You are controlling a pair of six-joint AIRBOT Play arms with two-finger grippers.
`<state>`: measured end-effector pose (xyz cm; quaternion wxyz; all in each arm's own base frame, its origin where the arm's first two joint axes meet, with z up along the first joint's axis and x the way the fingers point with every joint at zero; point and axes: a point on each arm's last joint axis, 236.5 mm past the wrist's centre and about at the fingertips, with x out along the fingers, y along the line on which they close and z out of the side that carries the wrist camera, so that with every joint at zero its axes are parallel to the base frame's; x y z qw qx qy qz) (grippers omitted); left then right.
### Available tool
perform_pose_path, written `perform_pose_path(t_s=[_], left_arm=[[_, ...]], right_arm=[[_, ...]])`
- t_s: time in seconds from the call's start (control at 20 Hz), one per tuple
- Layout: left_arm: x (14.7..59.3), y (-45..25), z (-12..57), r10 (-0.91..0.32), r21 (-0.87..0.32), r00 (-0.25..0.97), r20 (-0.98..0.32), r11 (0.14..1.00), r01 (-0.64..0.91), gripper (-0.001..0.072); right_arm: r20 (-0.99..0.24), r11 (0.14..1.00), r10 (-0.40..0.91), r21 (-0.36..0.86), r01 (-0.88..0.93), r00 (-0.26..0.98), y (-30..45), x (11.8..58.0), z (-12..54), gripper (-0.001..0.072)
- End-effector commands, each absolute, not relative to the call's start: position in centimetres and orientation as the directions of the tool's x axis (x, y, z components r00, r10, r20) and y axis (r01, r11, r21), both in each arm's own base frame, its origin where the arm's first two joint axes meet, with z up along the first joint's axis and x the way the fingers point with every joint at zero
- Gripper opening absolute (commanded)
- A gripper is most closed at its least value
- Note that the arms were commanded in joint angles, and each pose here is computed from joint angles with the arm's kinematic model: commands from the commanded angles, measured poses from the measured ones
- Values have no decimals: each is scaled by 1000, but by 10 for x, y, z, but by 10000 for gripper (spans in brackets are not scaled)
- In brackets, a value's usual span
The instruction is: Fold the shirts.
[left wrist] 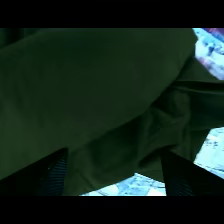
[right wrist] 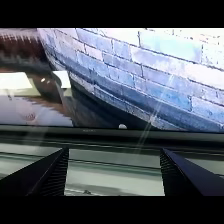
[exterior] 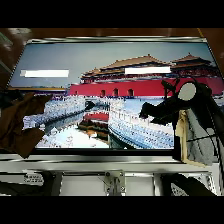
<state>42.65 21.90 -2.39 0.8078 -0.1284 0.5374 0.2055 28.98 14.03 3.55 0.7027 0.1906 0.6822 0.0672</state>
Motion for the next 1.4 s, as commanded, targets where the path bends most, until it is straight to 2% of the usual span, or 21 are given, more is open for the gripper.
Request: perform_pose_path(t_s=[0.0, 0.2, 0.5, 0.75, 0.8, 0.85, 0.9, 1.0, 1.1, 1.25, 1.35], left_arm=[[410, 248, -34, 258, 103, 273, -927, 874, -475, 706], [388, 245, -60, 215, 127, 160, -963, 893, -432, 708], [388, 267, -66, 241, 127, 182, -953, 867, -483, 708], [386, 258, -96, 187, 100, 137, -973, 871, -480, 702], [382, 255, -101, 174, 99, 116, -978, 873, -477, 614], [378, 251, -103, 162, 99, 95, -982, 875, -474, 167], [377, 247, -100, 156, 96, 90, -984, 877, -470, 38], [386, 239, -80, 162, 84, 135, -978, 886, -457, 38], [404, 219, -46, 151, 35, 229, -962, 895, -444, 37], [438, 151, 35, 54, -136, 453, -890, 916, -376, 38], [454, 81, 111, -52, -234, 629, -776, 949, -210, 37]], right_arm=[[-944, 926, 317, 329, 185, 91, 132, 298, 31, 691], [-947, 926, 315, 321, 197, 60, 134, 301, 18, 691], [-919, 904, 393, 387, 179, 2, 155, 299, 10, 691], [-913, 899, 408, 401, 174, -2, 158, 298, 11, 691], [-912, 899, 410, 403, 172, -8, 159, 297, 11, 691], [-909, 899, 416, 409, 158, -17, 160, 295, 12, 690], [-904, 898, 426, 418, 138, -27, 162, 292, 13, 691], [-902, 900, 430, 425, 96, -45, 163, 288, 14, 691], [-906, 907, 421, 419, 50, -44, 161, 288, 13, 691], [-919, 920, 391, 391, 22, -40, 154, 289, 10, 691], [-926, 927, 374, 375, -2, -54, 150, 286, 8, 691]])
